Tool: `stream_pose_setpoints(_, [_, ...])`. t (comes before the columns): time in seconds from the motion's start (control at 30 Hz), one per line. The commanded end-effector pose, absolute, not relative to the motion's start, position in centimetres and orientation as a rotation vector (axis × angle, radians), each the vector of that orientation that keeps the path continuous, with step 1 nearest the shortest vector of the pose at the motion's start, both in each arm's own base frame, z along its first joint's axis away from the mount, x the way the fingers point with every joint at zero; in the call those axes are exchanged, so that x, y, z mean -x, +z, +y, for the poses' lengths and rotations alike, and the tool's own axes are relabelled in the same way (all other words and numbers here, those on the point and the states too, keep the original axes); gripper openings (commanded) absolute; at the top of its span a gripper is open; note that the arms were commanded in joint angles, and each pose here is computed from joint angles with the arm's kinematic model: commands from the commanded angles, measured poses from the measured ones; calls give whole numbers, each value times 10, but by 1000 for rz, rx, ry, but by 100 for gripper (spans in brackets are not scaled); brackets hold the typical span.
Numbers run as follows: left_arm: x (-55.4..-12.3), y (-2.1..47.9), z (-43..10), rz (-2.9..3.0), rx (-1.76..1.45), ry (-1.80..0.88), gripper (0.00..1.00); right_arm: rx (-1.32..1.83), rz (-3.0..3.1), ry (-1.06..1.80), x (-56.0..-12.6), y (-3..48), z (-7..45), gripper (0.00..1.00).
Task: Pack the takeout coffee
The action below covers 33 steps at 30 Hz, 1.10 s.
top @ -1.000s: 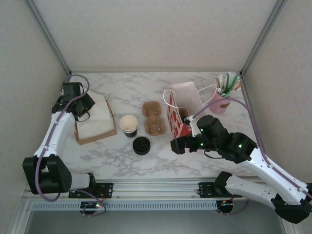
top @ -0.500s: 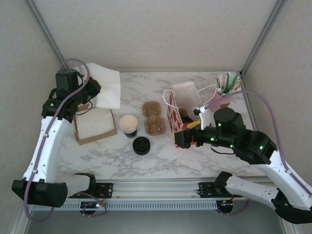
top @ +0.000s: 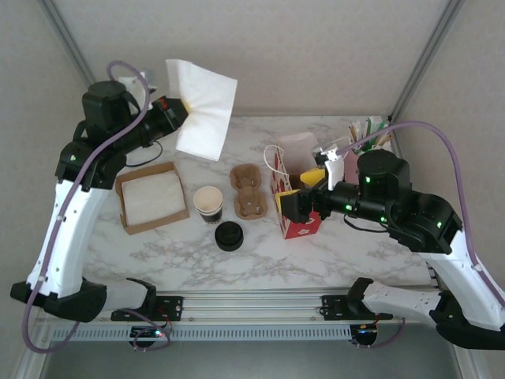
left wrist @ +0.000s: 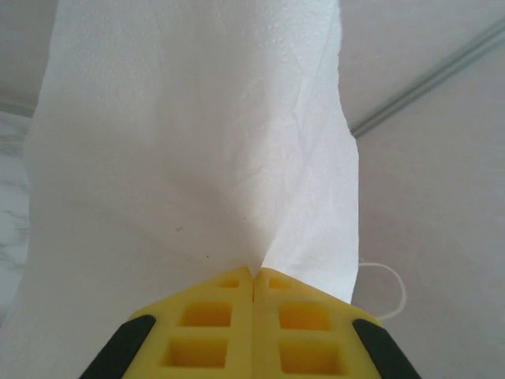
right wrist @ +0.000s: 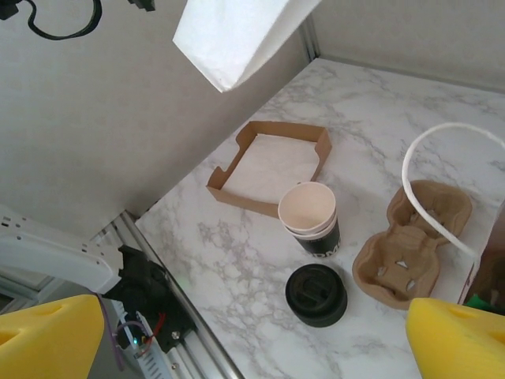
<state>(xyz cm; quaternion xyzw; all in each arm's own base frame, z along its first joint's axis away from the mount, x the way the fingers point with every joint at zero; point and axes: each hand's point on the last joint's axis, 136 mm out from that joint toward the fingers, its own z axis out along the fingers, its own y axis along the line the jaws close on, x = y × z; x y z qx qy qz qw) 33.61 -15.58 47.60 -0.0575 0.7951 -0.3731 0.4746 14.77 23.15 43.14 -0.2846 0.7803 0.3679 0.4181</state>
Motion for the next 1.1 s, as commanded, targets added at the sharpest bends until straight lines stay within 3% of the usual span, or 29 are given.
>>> stream_pose_setpoints(0.0, [-330, 477, -190, 2004, 26, -955, 0, 746, 1885, 883, -147, 450, 227, 99])
stream_pose_setpoints(0.47, [-303, 486, -305, 2054, -364, -1207, 0, 752, 1705, 733, -144, 498, 192, 99])
stream_pose_setpoints(1.07, [-253, 487, -371, 2009, -668, -1479, 0, 750, 1749, 511, -194, 506, 193, 96])
